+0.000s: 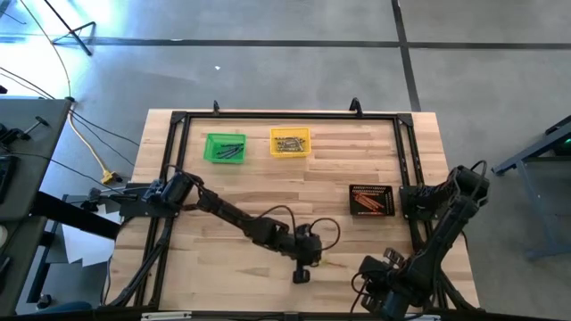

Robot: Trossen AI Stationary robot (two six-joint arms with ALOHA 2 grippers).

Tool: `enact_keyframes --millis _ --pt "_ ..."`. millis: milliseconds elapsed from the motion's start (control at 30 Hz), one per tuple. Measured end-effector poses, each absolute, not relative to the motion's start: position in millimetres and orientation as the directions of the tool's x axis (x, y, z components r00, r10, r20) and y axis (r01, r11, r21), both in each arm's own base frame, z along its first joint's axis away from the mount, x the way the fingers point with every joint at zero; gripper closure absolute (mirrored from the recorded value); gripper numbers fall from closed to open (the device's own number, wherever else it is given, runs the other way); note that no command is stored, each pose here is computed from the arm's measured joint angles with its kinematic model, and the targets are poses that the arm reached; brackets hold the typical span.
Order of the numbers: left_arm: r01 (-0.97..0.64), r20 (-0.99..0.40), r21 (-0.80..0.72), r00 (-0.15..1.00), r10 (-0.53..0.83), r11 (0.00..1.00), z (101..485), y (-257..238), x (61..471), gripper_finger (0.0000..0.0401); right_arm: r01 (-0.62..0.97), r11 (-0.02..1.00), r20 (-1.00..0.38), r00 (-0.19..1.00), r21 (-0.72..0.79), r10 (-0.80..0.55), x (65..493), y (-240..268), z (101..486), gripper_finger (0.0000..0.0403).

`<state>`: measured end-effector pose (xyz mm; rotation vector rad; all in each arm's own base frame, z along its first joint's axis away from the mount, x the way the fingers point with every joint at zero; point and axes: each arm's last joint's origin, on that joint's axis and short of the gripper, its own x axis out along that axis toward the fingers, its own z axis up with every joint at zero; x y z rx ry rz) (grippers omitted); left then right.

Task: Sort crayons
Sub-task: Put the orange crayon into the black bin

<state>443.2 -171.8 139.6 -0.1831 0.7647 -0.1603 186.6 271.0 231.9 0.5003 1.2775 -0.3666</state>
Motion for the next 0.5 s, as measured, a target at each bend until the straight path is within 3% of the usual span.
enact_keyframes --millis 500 --pt "0.014 -0.573 -0.185 0.811 -0.119 0.983 155.3 -101.3 470.8 0.0401 0.572 0.808 -0.982 0.184 0.141 0.041 154.8 286.7 231.2 0.0284"
